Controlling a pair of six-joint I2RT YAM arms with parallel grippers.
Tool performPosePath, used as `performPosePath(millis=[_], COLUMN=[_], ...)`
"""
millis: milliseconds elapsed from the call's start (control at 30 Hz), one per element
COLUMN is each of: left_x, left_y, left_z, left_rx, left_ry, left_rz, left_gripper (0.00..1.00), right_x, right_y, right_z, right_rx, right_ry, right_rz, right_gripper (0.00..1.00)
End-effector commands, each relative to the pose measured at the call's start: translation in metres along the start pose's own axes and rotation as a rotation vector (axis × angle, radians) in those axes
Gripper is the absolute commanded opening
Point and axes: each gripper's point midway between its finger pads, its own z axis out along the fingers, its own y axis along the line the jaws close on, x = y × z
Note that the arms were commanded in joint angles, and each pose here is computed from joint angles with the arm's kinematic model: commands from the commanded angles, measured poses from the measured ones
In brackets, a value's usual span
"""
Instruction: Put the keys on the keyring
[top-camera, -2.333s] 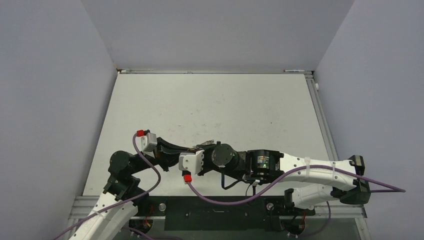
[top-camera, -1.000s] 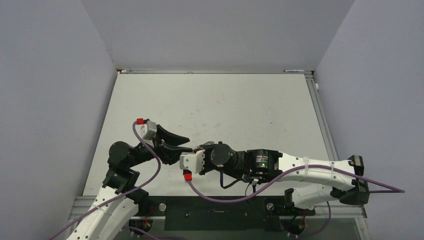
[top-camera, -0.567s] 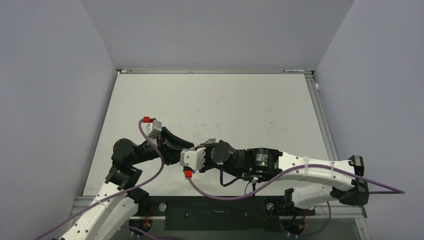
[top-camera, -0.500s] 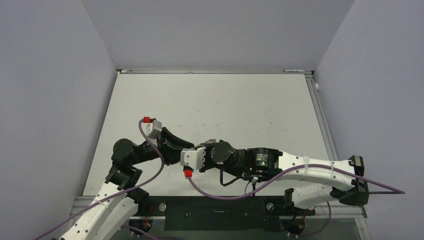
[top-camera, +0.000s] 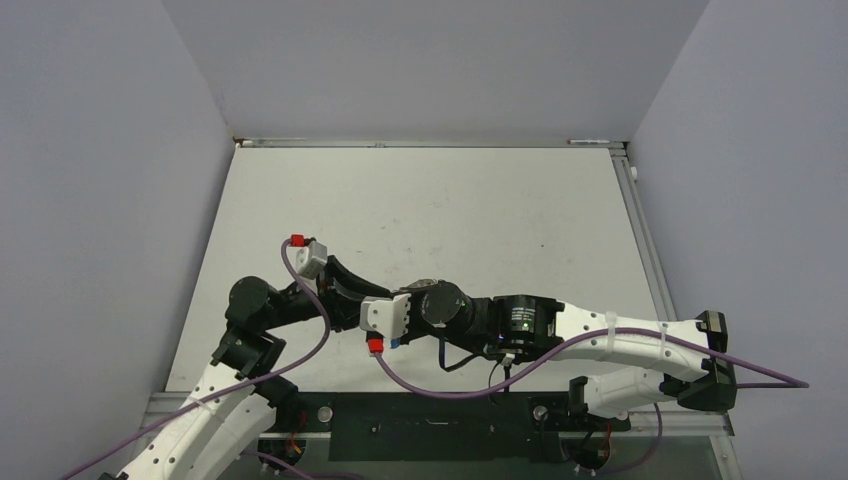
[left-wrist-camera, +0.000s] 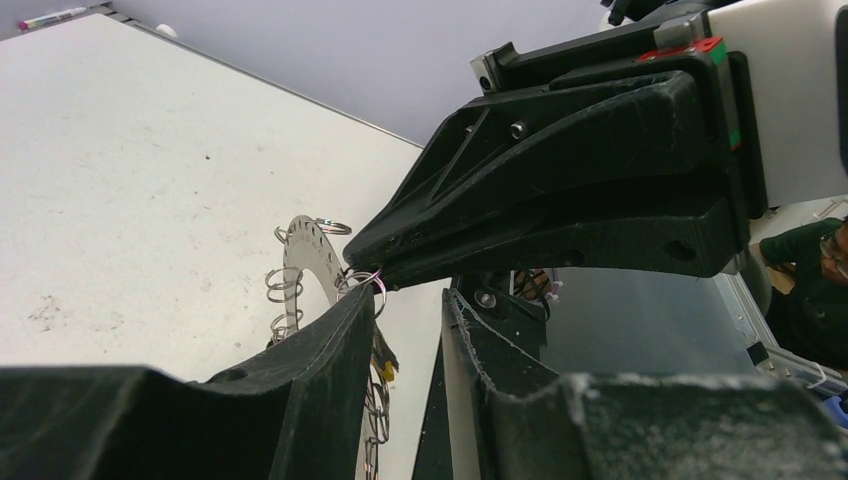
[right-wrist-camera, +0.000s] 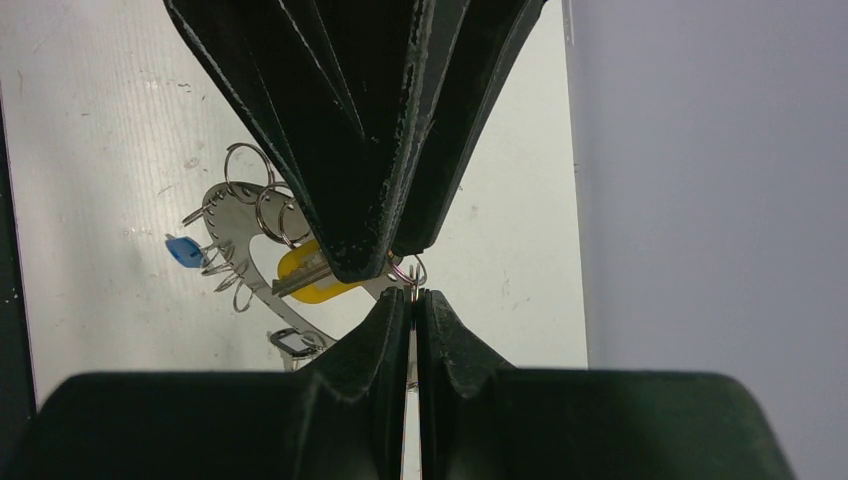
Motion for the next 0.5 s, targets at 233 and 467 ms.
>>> performPosePath(millis=[233,467], left_x=[-0.001,-0.001], left_y=[0.014,0.015], left_z=[-0.002,-0.002], left_rx=[-0.085,-0.092], left_ry=[0.0,0.0], left_rz=[0.065,0.068], left_gripper=[0.35,0.3], right_x=[-0.025,-0.026], right_y=[-0.027,-0.026], right_z=[-0.01,-0.01], right_rx=[0.076,0.074], right_ry=[-0.085,-0.086], right_rz=[0.059,0.058], right_gripper=[0.05,0.05])
